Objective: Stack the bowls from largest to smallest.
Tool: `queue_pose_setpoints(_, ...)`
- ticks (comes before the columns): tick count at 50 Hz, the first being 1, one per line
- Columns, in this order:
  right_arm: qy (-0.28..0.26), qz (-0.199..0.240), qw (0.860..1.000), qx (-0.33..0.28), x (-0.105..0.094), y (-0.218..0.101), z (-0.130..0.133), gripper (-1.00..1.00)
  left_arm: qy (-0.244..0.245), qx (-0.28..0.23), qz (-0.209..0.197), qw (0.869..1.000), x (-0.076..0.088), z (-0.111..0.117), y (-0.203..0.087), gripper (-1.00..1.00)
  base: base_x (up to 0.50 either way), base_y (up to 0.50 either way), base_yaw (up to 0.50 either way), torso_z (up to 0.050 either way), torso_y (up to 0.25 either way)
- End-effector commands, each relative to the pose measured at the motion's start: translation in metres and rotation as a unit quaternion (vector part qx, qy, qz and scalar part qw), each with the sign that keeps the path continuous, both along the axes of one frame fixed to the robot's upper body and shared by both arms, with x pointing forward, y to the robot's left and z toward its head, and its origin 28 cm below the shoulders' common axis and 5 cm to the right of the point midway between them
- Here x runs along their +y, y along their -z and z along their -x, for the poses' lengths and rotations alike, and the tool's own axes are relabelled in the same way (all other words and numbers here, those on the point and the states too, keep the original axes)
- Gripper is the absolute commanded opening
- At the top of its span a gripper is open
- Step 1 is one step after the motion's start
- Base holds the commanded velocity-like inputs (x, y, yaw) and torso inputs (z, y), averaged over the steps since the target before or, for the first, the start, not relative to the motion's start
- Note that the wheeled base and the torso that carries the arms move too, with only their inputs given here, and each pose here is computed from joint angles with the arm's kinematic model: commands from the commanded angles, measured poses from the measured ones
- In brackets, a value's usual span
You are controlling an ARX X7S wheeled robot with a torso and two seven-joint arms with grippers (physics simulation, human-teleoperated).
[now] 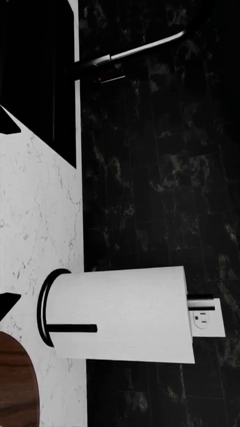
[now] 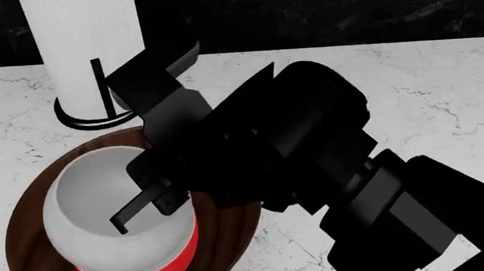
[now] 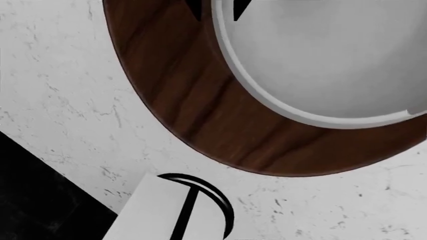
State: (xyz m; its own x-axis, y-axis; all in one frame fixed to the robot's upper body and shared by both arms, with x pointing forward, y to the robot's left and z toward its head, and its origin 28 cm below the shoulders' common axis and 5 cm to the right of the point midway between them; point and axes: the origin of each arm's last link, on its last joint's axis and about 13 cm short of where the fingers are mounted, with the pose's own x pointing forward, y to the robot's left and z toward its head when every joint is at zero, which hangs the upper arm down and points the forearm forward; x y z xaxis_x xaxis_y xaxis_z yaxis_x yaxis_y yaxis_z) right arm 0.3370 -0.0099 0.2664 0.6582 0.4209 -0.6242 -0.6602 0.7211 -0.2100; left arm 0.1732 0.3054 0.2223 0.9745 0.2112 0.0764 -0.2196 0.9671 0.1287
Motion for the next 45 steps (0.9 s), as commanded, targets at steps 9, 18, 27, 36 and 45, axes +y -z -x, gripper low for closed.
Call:
queue_pose_setpoints(9, -0.005, 0.01, 1.0, 0.008, 0.001, 0.01, 0.0, -1.0, 0.003, 0.0, 0.0, 1.0, -0.001, 0.0, 0.001, 1.0, 0.0, 0.0, 0.0, 0.0, 0.0)
queue_pose_setpoints(18, -0.007, 0.009, 1.0, 0.012, 0.001, 0.012, 0.001, -1.0, 0.004, 0.0, 0.0, 1.0, -0.002, 0.0, 0.0, 1.0, 0.0, 0.0, 0.0, 0.0, 0.0)
queue_pose_setpoints(27, -0.008, 0.006, 1.0, 0.003, 0.001, 0.005, 0.001, 1.0, 0.004, 0.0, 0.0, 1.0, -0.002, 0.0, -0.001, 1.0, 0.0, 0.0, 0.0, 0.0, 0.0)
queue_pose_setpoints(36, -0.008, -0.001, 1.0, -0.007, 0.002, -0.001, 0.001, 1.0, 0.005, 0.0, 0.0, 1.0, -0.002, 0.0, 0.0, 1.0, 0.0, 0.0, 0.0, 0.0, 0.0)
queue_pose_setpoints(45, 0.002, -0.033, 0.999, 0.005, 0.001, -0.014, 0.005, 1.0, 0.007, 0.0, -0.001, 1.0, -0.003, 0.0, 0.0, 1.0, 0.0, 0.0, 0.0, 0.0, 0.0)
